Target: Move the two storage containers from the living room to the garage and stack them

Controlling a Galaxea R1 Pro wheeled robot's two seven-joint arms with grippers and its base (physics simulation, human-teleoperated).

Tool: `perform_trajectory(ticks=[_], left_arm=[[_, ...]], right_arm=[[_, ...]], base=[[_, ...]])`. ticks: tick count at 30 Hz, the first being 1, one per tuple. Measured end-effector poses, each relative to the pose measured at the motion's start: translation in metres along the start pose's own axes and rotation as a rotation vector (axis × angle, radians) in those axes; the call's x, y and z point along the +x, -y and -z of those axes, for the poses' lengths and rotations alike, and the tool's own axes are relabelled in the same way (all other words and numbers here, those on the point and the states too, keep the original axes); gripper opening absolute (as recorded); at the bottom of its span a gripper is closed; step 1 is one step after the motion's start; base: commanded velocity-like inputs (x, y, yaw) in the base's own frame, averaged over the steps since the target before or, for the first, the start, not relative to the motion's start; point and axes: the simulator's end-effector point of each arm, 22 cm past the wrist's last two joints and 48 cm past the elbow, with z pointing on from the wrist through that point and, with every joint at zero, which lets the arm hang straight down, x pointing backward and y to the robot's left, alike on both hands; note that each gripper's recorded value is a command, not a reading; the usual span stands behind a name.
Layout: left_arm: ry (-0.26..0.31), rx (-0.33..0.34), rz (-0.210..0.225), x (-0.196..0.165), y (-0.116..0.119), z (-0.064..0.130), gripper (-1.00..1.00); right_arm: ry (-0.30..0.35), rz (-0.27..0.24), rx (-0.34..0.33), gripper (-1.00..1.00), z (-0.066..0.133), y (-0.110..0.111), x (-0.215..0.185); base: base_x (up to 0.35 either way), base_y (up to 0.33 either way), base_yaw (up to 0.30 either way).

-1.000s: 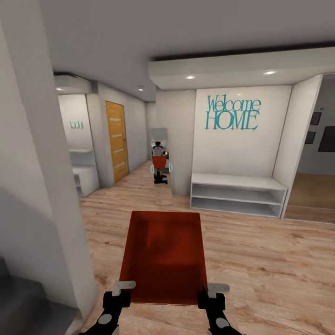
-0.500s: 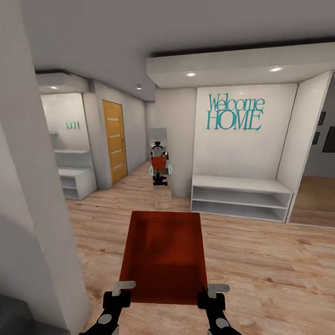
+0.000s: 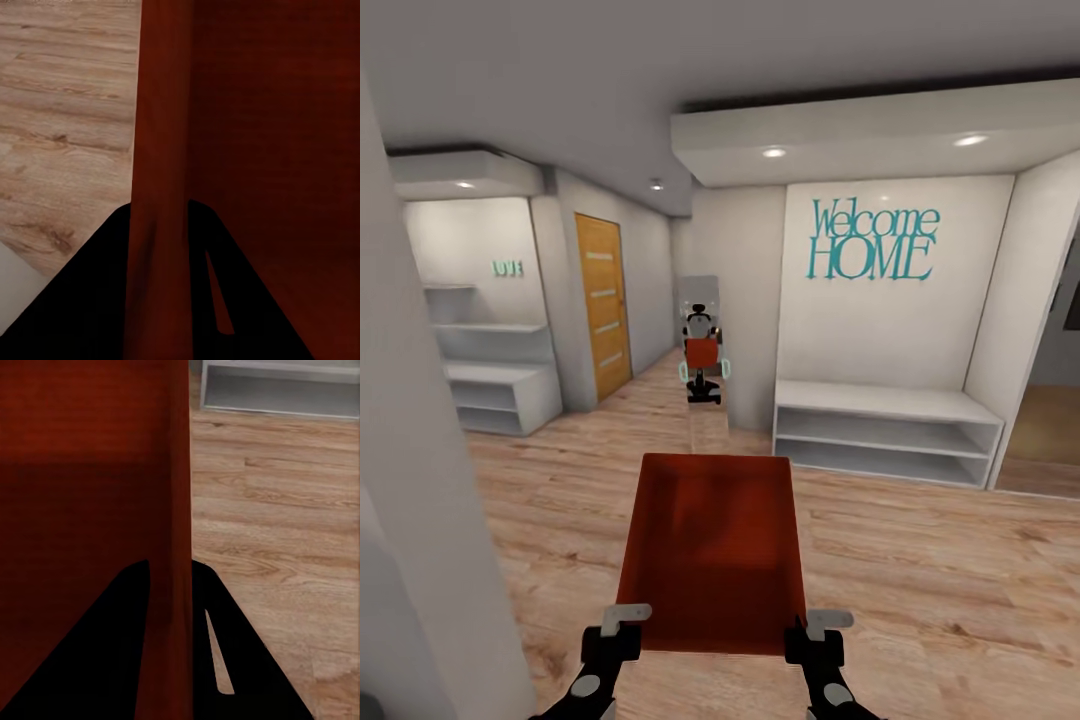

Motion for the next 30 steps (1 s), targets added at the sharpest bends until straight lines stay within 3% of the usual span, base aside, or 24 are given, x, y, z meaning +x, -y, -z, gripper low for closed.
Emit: perform_trajectory(ticks=[30], left_arm=[[0.000, 0.000, 0.000, 0.0000, 0.0000, 0.0000, -1.00]], right_arm=[[0.000, 0.000, 0.000, -1.00, 0.0000, 0.0000, 0.0001]], base=[[0.323, 0.000, 0.000]])
